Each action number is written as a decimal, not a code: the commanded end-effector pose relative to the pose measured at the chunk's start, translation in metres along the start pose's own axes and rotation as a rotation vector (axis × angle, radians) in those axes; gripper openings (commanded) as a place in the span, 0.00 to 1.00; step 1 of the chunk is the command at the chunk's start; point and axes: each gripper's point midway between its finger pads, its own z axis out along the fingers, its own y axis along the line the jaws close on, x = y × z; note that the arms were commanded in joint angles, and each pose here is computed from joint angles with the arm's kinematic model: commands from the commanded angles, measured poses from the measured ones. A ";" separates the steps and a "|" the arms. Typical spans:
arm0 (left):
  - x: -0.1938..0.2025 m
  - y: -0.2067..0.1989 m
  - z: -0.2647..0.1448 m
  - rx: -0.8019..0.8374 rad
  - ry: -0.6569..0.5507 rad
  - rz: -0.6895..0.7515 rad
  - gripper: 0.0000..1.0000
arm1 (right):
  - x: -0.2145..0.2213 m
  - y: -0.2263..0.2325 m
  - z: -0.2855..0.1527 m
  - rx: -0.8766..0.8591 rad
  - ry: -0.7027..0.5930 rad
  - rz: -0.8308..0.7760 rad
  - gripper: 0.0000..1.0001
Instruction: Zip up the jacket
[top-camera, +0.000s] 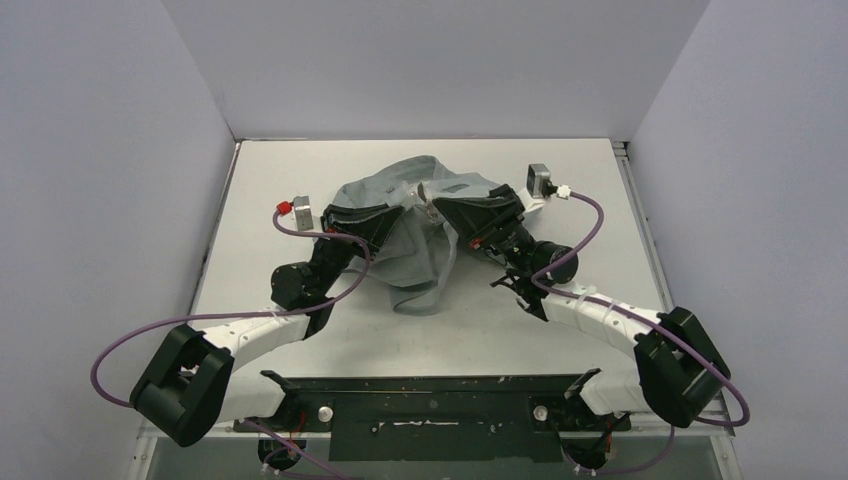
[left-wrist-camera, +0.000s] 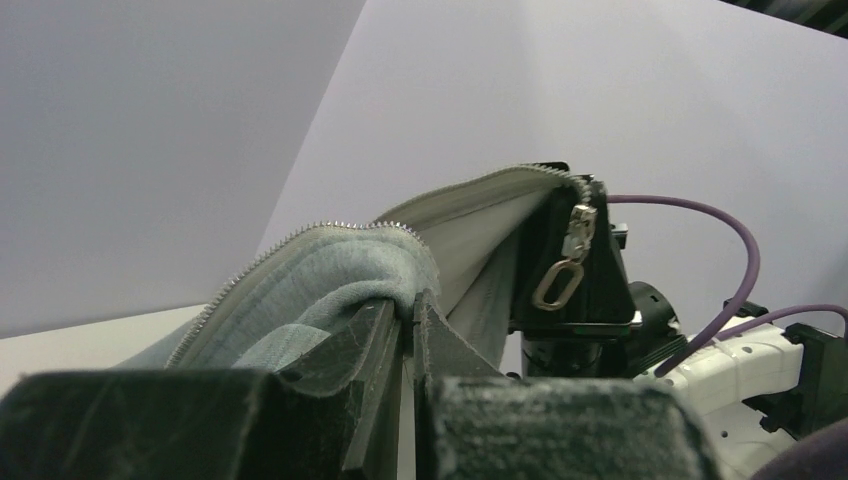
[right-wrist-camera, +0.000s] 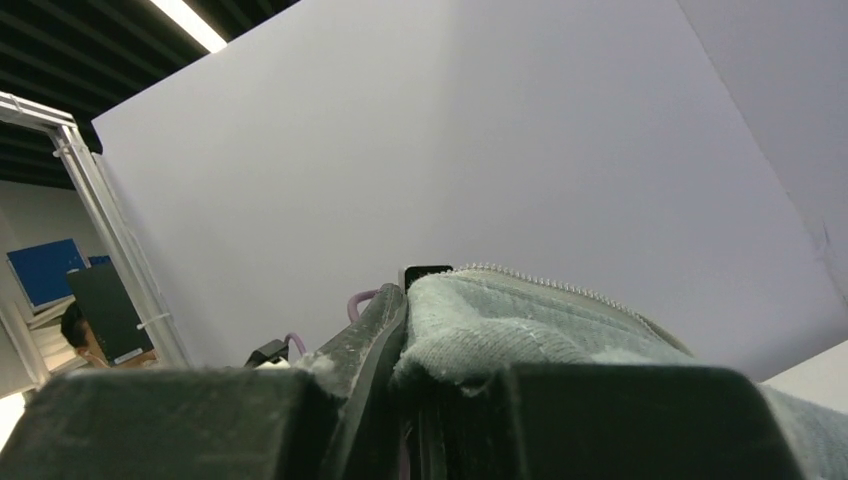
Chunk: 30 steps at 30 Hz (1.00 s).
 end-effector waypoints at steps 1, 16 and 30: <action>-0.049 -0.055 -0.003 0.210 -0.201 0.126 0.00 | -0.030 0.045 -0.001 -0.076 -0.103 -0.096 0.00; -0.053 -0.081 -0.001 0.279 -0.220 0.179 0.00 | -0.006 0.024 -0.010 0.011 -0.081 -0.030 0.00; -0.058 -0.089 -0.007 0.287 -0.240 0.196 0.00 | 0.002 0.012 -0.011 0.077 -0.071 -0.017 0.00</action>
